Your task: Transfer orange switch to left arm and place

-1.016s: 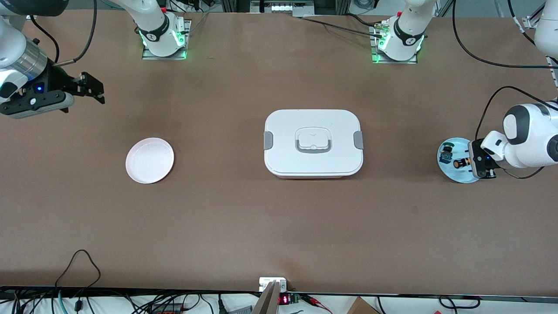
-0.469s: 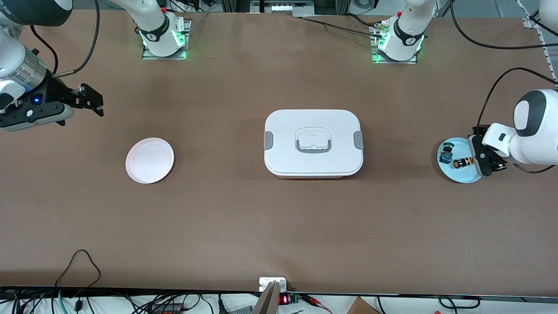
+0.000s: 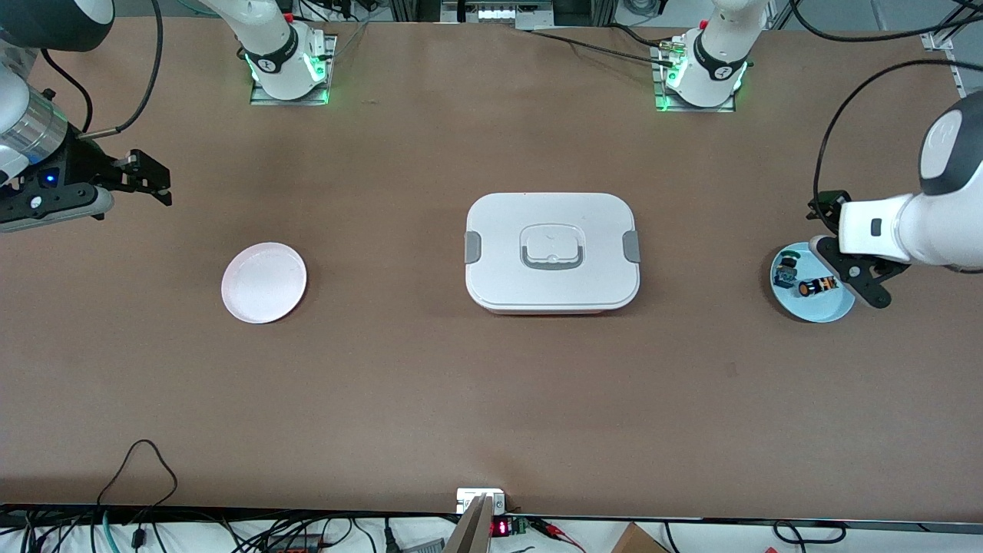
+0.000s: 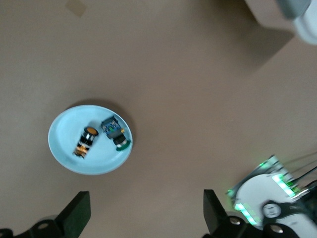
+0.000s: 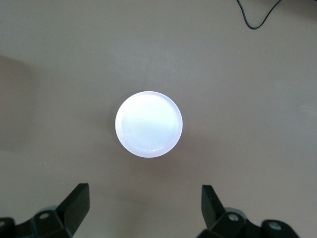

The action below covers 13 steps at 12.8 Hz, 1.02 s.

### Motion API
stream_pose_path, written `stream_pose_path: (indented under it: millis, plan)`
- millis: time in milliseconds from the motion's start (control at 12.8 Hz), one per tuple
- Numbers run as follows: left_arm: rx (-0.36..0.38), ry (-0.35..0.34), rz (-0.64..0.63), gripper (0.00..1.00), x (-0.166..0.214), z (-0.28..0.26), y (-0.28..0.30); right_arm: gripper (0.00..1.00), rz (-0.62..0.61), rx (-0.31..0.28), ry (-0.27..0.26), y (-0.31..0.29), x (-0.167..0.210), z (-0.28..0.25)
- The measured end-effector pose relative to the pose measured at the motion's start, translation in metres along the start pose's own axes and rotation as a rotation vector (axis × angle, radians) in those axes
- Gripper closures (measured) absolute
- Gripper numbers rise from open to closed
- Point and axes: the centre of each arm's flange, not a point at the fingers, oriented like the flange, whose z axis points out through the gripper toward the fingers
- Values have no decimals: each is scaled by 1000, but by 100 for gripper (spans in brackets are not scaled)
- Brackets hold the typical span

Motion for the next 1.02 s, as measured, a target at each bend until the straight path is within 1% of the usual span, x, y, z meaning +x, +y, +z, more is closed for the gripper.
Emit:
stream_pose_path:
  millis: [78, 235, 313, 391, 469, 547, 704, 782, 1016]
  plan:
    - [-1, 13, -46, 0, -1, -19, 12, 0, 24, 1, -5, -7, 0, -1]
    - [19, 75, -109, 0, -2, -56, 26, 0, 45, 1, -9, -18, 0, -3]
    - [38, 117, -156, 0, -4, -70, 23, 0, 54, 8, -9, -19, 0, -4]
    - [64, 167, -219, 0, -5, -81, 16, 0, 62, 30, -6, -19, 0, -4]
    - [71, 201, -298, 0, -8, -86, 11, 0, 68, 51, -2, -20, 0, -5]
    - [60, 225, -379, 0, -11, -90, 11, 0, 70, 60, 2, -21, -1, -7]
    - [32, 252, -539, 0, -17, -101, 31, 0, 72, 64, 8, -21, -2, -10]
    - [25, 268, -599, 0, -21, -102, 45, 0, 73, 64, 9, -20, -2, -10]
    - [58, 302, -675, 0, -45, -84, 74, 0, 74, 63, 10, -20, -2, -10]
